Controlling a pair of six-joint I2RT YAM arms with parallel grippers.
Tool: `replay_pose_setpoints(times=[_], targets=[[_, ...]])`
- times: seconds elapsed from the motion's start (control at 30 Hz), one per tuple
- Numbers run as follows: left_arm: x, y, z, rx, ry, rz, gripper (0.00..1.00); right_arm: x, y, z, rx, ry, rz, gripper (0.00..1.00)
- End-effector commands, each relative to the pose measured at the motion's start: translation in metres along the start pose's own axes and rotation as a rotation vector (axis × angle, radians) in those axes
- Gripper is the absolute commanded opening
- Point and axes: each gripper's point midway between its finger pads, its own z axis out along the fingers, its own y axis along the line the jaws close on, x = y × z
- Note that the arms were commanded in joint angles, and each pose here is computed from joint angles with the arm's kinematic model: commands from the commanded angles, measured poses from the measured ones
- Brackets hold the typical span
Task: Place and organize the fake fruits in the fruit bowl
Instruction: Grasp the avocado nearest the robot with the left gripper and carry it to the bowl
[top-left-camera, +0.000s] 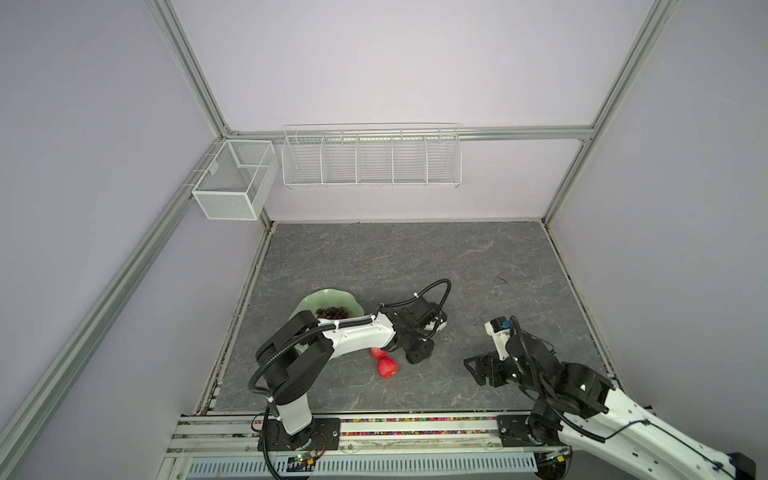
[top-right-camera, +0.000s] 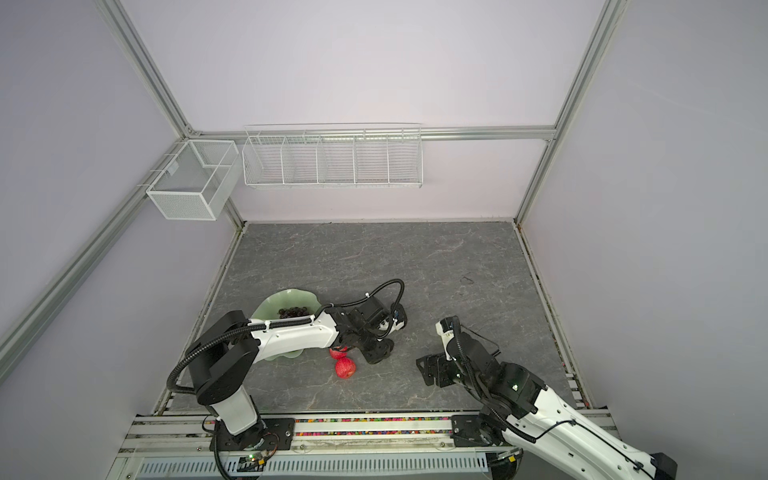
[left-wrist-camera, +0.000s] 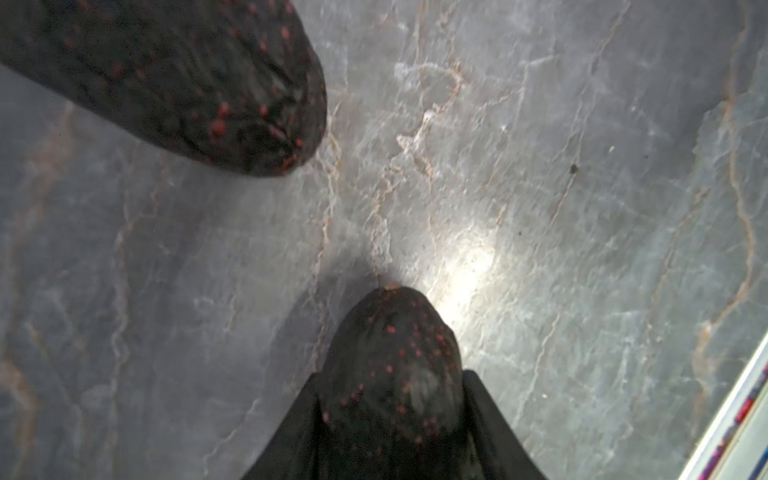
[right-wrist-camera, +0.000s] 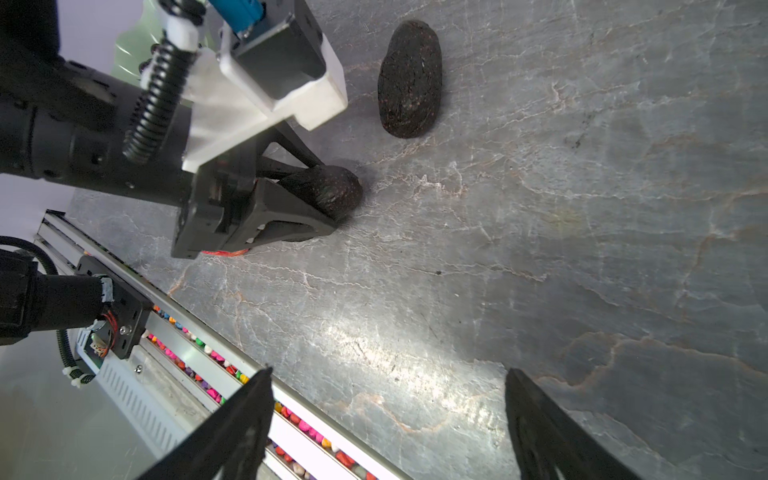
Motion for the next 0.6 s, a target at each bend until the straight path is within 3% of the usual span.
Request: replay_pose_setpoints(times=[0.0,0.13,0.23,0.43,0.57], targets=[[-0.029,0.000,-0.028,-0.024,-0.126,-0.006,0.37,-0.020,0.010,-0.002,-0.001,-0.041,-0.056,0.88],[-0.046,0.023,-0.079,-0.141,-0.256,-0.120,0.36,-0.033,0.026,0.001,-0.048,-0.057,-0.080,0.88],[-0.035,0.066,-0.123,-0.291,-0.332,-0.299,0.36,-0.045,0.053,0.002,-0.168,-0.097,-0.110,0.88],[0.067,0.162,-0.192,-0.625,-0.364,-0.837,0.33,-0.068,0.111,0.009,-0.350,-0.128,-0.217,0.88],[0.129,0.186,-0.202,-0.745,-0.259,-1.044,0.35,-0.078,0.153,0.025,-0.420,-0.103,-0.303,0.88]])
